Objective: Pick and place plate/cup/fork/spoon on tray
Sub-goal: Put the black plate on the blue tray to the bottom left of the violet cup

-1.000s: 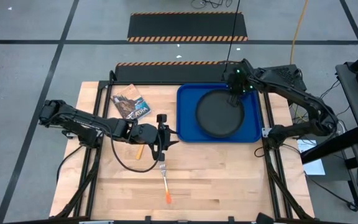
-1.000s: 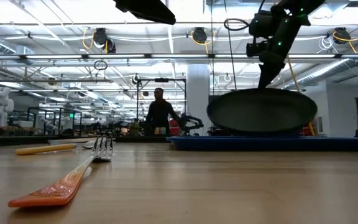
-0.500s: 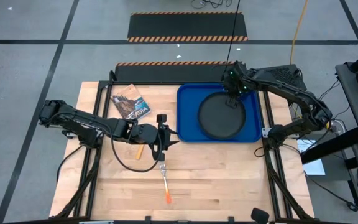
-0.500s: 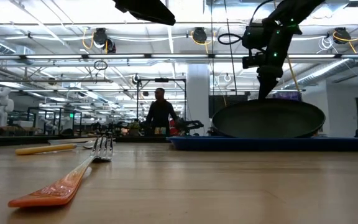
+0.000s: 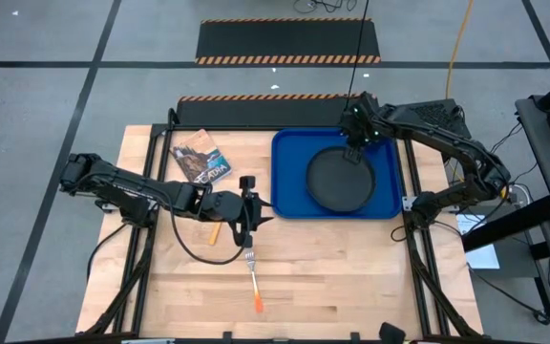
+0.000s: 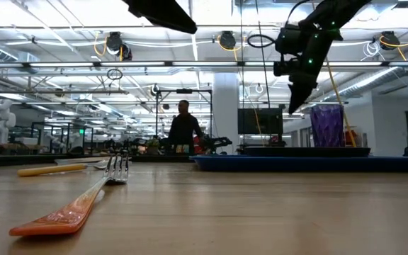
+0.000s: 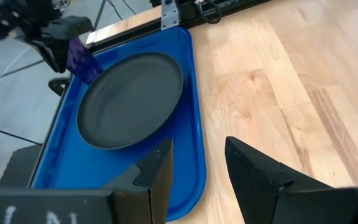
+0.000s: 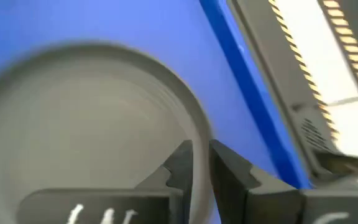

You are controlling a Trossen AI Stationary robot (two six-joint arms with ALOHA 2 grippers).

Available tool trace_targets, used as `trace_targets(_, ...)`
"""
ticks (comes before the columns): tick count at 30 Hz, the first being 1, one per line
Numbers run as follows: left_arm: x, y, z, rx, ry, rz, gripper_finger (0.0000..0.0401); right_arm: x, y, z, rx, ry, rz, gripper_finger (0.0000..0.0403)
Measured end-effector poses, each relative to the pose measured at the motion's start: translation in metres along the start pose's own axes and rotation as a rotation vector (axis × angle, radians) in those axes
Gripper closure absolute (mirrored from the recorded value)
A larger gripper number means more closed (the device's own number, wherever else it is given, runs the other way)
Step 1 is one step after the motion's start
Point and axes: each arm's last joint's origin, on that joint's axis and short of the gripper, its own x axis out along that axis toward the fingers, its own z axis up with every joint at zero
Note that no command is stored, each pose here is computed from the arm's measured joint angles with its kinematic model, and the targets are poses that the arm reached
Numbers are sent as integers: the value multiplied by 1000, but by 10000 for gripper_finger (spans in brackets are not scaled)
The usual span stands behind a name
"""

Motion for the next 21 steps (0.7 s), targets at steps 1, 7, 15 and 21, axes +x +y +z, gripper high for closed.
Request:
trace_targets(1, 0, 0, 0, 1, 2, 0, 252, 0, 4, 2, 10, -15, 19, 355)
trace_targets(7, 0, 0, -1, 0, 5, -1, 252, 6, 42, 10, -42, -45, 82, 355)
trace_targets(15, 0, 0, -1, -15, 5, -1, 252, 33, 85, -13, -105, 7, 154, 397)
trace_targets(21, 0, 0, -1, -17, 8, -2, 252, 61, 97, -51, -60, 80, 143, 398)
